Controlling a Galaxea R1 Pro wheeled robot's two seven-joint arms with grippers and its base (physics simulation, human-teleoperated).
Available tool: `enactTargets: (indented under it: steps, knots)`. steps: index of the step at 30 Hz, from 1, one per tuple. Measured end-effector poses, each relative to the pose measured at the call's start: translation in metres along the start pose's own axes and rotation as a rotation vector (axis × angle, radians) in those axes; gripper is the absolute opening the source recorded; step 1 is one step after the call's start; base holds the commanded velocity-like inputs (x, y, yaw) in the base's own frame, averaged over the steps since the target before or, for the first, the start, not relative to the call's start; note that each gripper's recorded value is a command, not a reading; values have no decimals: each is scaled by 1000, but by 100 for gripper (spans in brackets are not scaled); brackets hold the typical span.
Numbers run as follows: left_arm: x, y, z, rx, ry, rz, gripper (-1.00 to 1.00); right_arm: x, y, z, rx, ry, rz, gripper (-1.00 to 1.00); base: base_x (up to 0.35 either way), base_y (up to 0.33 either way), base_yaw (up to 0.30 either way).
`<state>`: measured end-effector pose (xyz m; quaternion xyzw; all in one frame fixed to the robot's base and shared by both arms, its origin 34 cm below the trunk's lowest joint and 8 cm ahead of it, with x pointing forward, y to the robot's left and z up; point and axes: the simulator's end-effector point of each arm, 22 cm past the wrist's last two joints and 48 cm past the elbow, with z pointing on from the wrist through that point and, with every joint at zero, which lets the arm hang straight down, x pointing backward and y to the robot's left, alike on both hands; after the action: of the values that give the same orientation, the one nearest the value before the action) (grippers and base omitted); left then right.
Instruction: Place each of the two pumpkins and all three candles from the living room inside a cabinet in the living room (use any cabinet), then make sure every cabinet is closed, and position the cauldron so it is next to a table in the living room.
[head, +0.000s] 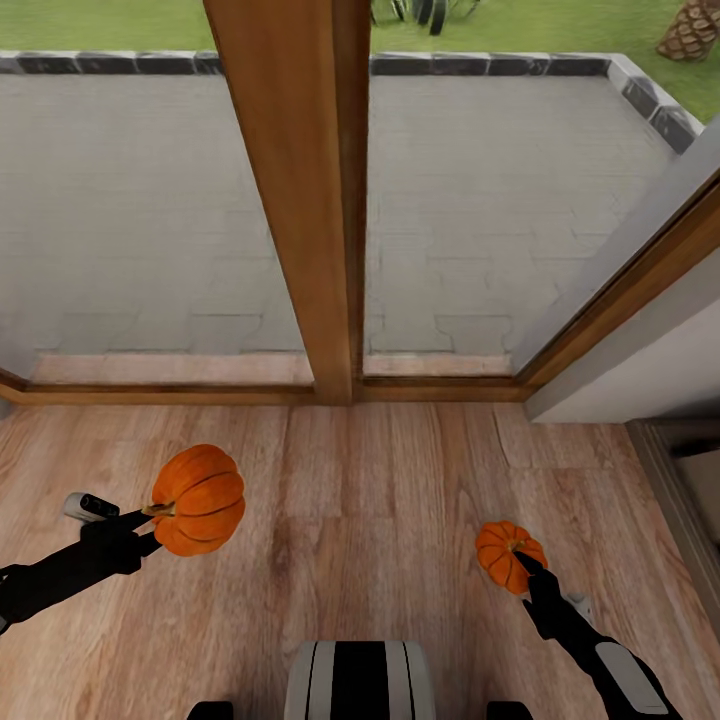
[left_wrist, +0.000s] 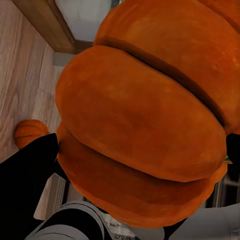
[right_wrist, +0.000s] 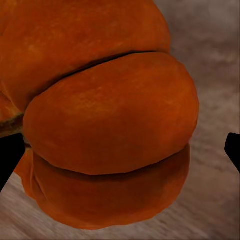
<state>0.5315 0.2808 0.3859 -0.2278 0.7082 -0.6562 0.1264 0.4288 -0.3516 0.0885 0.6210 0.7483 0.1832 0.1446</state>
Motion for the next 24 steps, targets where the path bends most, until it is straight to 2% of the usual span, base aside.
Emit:
enactTargets:
  steps: [11, 12, 24]
  knots:
    - [0, 0, 0, 1, 0, -1, -100, 0, 0, 0, 0, 0, 0, 100, 0, 0, 0]
    - [0, 0, 0, 1, 0, -1, -100, 0, 0, 0, 0, 0, 0, -100, 0, 0, 0]
    - [0, -2, 0, 2, -1, 2, -100, 1, 1, 0, 1, 1, -5, -100, 0, 0, 0]
